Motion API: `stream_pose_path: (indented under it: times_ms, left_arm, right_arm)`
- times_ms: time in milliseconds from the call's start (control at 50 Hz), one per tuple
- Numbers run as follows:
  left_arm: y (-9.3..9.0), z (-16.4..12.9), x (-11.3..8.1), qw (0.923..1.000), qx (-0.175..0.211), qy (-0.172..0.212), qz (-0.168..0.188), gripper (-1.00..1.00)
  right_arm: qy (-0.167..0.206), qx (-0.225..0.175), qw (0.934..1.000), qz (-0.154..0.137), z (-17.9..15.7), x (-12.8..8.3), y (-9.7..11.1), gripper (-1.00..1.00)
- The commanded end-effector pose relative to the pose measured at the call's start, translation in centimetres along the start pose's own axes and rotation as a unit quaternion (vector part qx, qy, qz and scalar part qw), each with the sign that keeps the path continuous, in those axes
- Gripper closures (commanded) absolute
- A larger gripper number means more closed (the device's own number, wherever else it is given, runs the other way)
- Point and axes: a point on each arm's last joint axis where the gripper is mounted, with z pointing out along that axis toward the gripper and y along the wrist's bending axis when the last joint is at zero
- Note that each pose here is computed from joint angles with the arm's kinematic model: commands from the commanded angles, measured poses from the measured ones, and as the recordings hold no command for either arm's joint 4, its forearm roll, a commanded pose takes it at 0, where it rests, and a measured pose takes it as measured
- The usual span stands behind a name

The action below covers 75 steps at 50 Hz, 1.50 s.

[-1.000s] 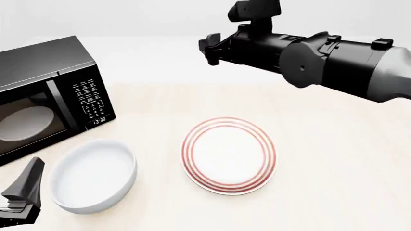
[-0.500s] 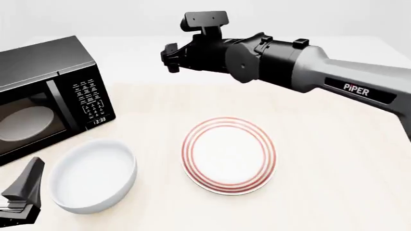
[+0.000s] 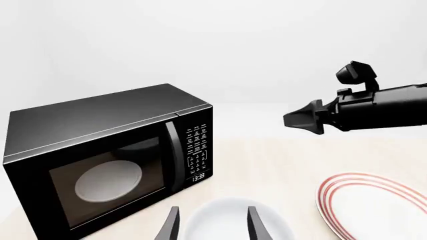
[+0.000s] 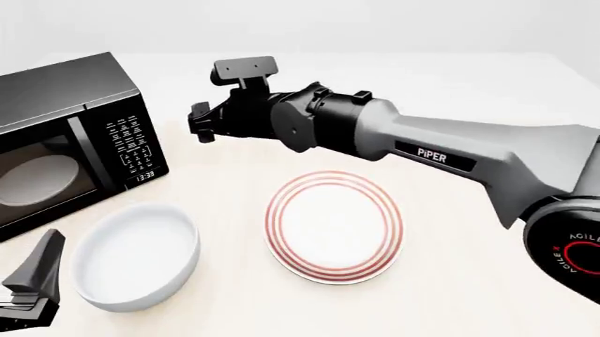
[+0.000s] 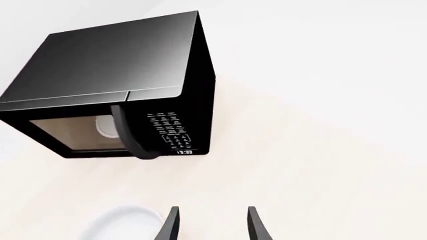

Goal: Put the white bowl to the right of the plate.

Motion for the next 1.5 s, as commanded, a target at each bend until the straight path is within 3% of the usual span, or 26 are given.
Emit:
stream_pose_path:
  times_ms: [20, 460, 580, 600, 1080, 1500]
  left_arm:
    - [0.0, 0.0, 0.0, 1.0, 0.0, 0.0, 0.0, -1.0]
    - [0.0, 0.0, 0.0, 1.0, 0.0, 0.0, 0.0, -1.0]
    - [0.0, 0.0, 0.0, 1.0, 0.0, 0.0, 0.0, -1.0]
    - [0.0, 0.0, 0.0, 1.0, 0.0, 0.0, 0.0, -1.0]
    - [0.0, 0.0, 0.0, 1.0, 0.0, 0.0, 0.0, -1.0]
    - [0.0, 0.0, 0.0, 1.0, 0.0, 0.0, 0.0, -1.0]
  right_arm:
    - [0.018, -0.012, 0.9997, 0.009, 1.2, 1.7, 1.4, -1.0]
    - [0.036, -0.038, 0.9982, 0.028, 1.6, 3.8, 4.4, -1.0]
    - [0.045, -0.041, 0.9972, 0.043, 1.5, 5.2, 4.6, -1.0]
    - [0.068, -0.044, 0.9944, 0.068, 1.9, 7.3, 5.4, -1.0]
    - [0.063, -0.036, 0.9942, 0.08, 1.5, 7.7, 4.2, -1.0]
    - [0.064, -0.031, 0.9915, 0.108, 3.1, 10.1, 3.4, -1.0]
